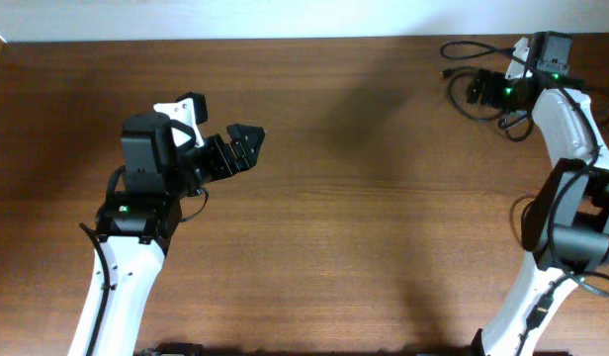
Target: Untangle cables
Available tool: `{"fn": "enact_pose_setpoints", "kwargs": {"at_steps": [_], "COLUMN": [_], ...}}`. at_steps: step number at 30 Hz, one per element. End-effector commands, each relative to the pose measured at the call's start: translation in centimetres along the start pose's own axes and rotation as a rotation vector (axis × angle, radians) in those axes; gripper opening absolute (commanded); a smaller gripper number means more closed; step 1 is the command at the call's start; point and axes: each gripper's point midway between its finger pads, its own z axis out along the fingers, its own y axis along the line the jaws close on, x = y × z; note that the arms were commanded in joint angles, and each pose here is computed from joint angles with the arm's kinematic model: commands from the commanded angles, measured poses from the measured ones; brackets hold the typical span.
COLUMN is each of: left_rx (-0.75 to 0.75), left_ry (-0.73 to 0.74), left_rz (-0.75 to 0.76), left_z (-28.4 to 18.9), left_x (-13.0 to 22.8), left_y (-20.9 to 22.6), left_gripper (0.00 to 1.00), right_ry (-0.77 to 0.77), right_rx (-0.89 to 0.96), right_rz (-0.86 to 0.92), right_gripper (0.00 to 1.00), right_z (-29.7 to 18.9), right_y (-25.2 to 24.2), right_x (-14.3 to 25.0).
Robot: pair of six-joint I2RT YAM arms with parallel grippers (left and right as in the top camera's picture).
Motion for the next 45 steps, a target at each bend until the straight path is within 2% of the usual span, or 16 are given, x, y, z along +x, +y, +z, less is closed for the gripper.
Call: {"fn": "enact_pose_setpoints", "kwargs": {"at_steps": [1, 3, 5, 7, 11, 13, 15, 19, 36, 39, 40, 42, 43, 45], "left_rx": [-0.004, -0.004, -0.004, -0.004, -0.004, -0.004, -0.004, -0.004, -0.009, -0.214, -0.287, -0.319, -0.31, -0.267], "left_ry": [-0.016, -0.016, -0.016, -0.016, -0.016, -0.016, -0.016, -0.016, -0.008, -0.017, -0.024, -0.077, -0.1, -0.237], "left_rz": [0.014, 0.014, 0.014, 0.014, 0.014, 0.014, 0.014, 0.014, 0.01, -0.017, 0.043, 0.284, 0.347, 0.464], "left_z": [-0.3, -0.3, -0.3, -0.3, -0.3, -0.3, -0.3, -0.3, -0.2, -1.2, -2.2, -4.5, -5.1, -6.0], "left_x": [-0.4, -0.4, -0.4, -0.4, -0.4, -0.4, -0.4, -0.4, -0.2, 0.6, 0.9, 0.8, 1.1, 2.0], "left_y": [0.0, 0.0, 0.0, 0.0, 0.0, 0.0, 0.0, 0.0, 0.1, 3.5, 4.2, 3.6, 3.5, 3.4], "left_gripper": [0.99, 0.99, 0.99, 0.99, 0.99, 0.99, 0.99, 0.99, 0.99, 0.99, 0.99, 0.99, 0.99, 0.99], "right_ry": [-0.185, -0.255, -0.29, -0.274, -0.232, -0.231, -0.207, -0.077, -0.071, -0.071, -0.071, -0.071, -0.071, -0.071], "right_rx": [-0.153, -0.159, -0.143, 0.019, 0.296, 0.374, 0.374, 0.365, 0.367, 0.367, 0.367, 0.367, 0.367, 0.367], "right_rz": [-0.052, -0.093, -0.107, -0.127, -0.182, -0.131, -0.07, -0.095, -0.096, -0.096, -0.096, -0.096, -0.096, -0.096], "right_gripper": [0.99, 0.99, 0.99, 0.99, 0.99, 0.99, 0.99, 0.99, 0.99, 0.99, 0.99, 0.99, 0.99, 0.99], "right_z": [-10.0, -16.9, -20.3, -24.8, -28.1, -28.6, -28.3, -27.4, -27.2, -27.2, -27.2, -27.2, -27.2, -27.2], "right_y": [4.7, 6.5, 7.4, 7.7, 7.2, 7.7, 7.8, 7.6, 7.6, 7.6, 7.6, 7.6, 7.6, 7.6], "right_x": [-5.1, -5.8, -5.7, -3.2, 0.2, 1.3, 2.2, 4.9, 5.0, 5.0, 5.0, 5.0, 5.0, 5.0]}}
